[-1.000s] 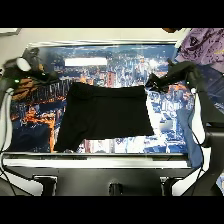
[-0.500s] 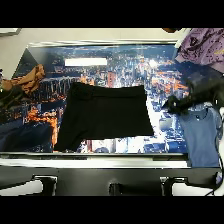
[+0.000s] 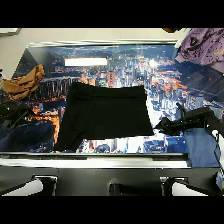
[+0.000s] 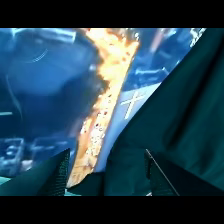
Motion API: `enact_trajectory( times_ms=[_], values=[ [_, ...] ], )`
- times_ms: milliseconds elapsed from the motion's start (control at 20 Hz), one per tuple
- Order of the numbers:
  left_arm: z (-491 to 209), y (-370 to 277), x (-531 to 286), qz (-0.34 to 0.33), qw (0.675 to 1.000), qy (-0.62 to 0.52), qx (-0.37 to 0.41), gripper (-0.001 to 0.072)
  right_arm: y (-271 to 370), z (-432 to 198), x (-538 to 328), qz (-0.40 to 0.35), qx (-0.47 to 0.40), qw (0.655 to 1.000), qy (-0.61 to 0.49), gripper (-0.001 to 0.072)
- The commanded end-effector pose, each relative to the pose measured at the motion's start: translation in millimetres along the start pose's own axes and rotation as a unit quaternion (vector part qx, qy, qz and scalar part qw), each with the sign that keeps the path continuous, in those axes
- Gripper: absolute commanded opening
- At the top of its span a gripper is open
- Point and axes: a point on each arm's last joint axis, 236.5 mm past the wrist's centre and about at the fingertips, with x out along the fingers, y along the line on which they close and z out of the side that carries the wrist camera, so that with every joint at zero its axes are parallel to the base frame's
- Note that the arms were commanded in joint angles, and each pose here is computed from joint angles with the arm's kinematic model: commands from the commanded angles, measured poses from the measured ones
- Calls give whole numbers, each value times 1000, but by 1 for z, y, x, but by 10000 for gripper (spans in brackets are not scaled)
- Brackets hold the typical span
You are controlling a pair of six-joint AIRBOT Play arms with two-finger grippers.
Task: Fold the clothes and pants, and hang the long-sleeved shirts on hangers.
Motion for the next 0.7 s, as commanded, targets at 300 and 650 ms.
enact_trajectory(
  times_ms=[300,650],
  values=[
    [-1,1,3,0,1000,0,-2,535,15,-10,41,32,1,999,40,415],
    [-18,-12,28,-56,996,20,65,536,40,-21,42,16,-56,997,46,28]
  ],
)
